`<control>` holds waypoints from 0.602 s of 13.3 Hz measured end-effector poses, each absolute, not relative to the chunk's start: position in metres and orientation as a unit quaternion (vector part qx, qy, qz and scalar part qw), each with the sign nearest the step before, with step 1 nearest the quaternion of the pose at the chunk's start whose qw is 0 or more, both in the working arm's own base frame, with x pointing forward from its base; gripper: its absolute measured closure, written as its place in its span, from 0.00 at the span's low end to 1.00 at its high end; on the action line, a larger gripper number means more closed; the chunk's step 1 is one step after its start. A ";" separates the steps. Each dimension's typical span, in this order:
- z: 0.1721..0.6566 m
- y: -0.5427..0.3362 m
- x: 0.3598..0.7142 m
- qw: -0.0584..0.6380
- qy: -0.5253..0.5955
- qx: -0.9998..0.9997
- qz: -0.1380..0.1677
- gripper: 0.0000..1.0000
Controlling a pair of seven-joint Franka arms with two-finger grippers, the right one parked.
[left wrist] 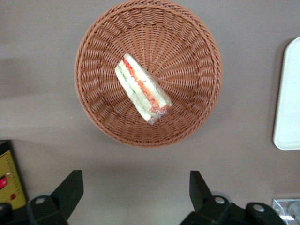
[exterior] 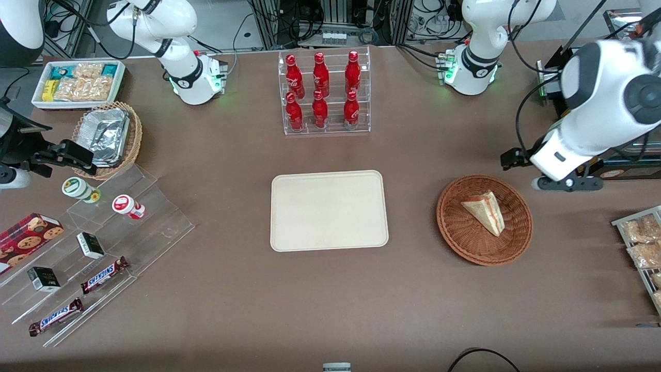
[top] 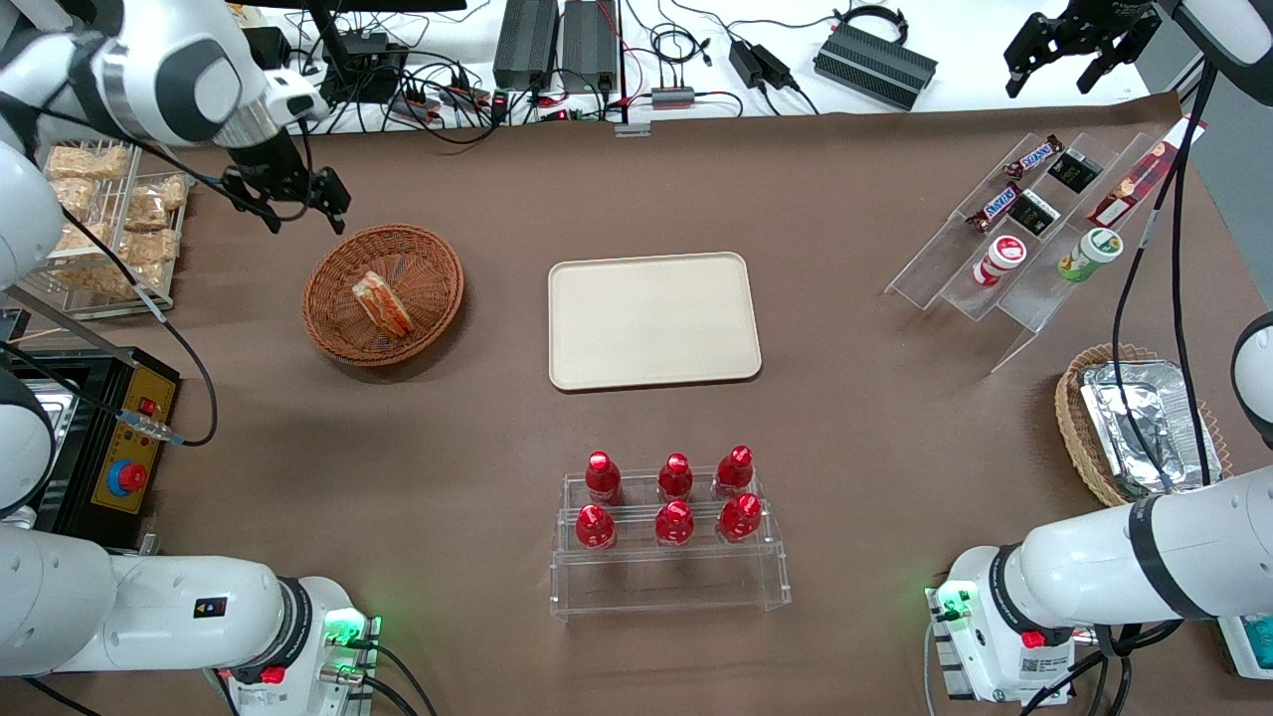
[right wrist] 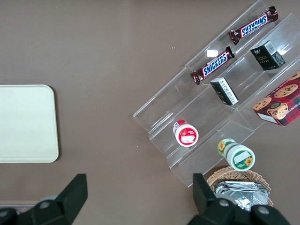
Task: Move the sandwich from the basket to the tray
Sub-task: 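Move the left gripper over the sandwich in the wicker basket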
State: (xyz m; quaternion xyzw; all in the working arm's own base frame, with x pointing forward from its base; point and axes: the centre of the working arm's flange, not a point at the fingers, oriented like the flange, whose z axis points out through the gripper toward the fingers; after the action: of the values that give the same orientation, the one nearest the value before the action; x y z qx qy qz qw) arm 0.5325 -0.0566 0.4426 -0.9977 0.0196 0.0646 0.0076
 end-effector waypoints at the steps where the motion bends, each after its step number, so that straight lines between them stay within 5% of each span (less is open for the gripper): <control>1: 0.425 -0.056 0.530 0.007 0.020 -0.998 0.059 0.00; 8: 0.357 -0.053 0.529 0.003 -0.018 -0.999 0.044 0.00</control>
State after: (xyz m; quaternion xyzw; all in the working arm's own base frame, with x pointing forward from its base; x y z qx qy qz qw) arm 0.5286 -0.0532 0.3570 -0.9989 -0.0177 0.0441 0.0034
